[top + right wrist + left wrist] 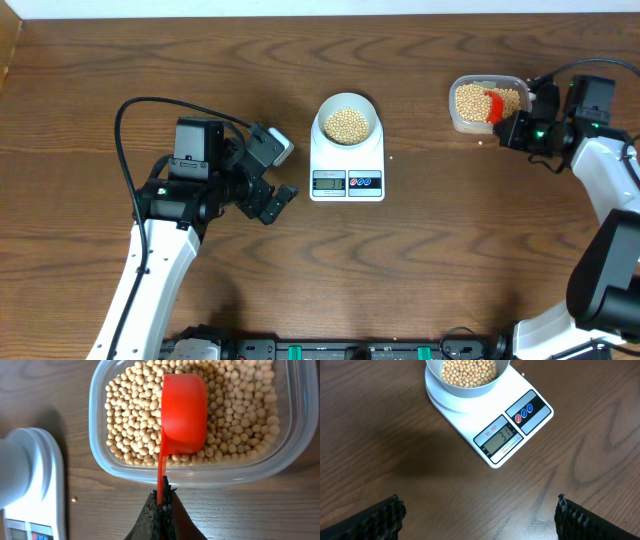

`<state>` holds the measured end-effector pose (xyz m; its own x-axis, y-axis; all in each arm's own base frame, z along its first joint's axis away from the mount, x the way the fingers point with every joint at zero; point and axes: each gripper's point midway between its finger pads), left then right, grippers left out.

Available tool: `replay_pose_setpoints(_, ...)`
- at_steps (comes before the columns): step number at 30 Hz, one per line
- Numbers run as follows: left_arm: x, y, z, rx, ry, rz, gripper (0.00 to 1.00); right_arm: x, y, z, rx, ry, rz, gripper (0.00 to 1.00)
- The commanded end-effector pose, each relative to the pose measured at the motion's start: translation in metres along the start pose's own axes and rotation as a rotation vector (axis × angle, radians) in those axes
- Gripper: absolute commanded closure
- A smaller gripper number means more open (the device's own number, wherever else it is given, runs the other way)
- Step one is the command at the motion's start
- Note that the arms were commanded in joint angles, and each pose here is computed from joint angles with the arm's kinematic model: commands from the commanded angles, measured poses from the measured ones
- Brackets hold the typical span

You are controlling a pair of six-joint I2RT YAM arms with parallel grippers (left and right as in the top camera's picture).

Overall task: Scoop item into bowl and weigh 50g on scale
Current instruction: 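Dip the red scoop into the soybeans with the right gripper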

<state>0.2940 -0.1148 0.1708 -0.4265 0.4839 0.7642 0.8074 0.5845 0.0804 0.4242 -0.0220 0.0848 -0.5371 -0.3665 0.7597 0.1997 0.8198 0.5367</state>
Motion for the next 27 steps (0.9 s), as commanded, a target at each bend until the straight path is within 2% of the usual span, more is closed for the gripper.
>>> replay_pose_setpoints(1, 0.006, 0.005, -0.006, -0.021, -0.010, -0.022, 0.02, -0.007, 0.005, 0.009, -0.100, 0.070, -0.128, 0.99)
replay_pose_setpoints(8, 0.006, 0.005, -0.006, -0.021, -0.010, -0.022, 0.02, -0.020, -0.008, 0.018, -0.191, 0.134, -0.226, 0.99)
replay_pose_setpoints(13, 0.006, 0.005, -0.006, -0.021, -0.010, -0.022, 0.02, -0.011, -0.021, 0.010, -0.221, 0.104, -0.234, 0.99)
replay_pose_setpoints(27, 0.006, 0.005, -0.006, -0.022, -0.010, -0.022, 0.02, 0.021, -0.021, -0.011, -0.264, 0.044, -0.434, 0.99)
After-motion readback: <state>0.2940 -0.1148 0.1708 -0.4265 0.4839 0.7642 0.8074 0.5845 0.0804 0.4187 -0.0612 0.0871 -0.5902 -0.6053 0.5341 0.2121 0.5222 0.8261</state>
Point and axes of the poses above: each gripper's point midway between its finger pads, its own x axis back along the fingers, its own y axis along the line the jaws close on, z = x × y, and after that the axes turned 11 degrees about -x, right-handed
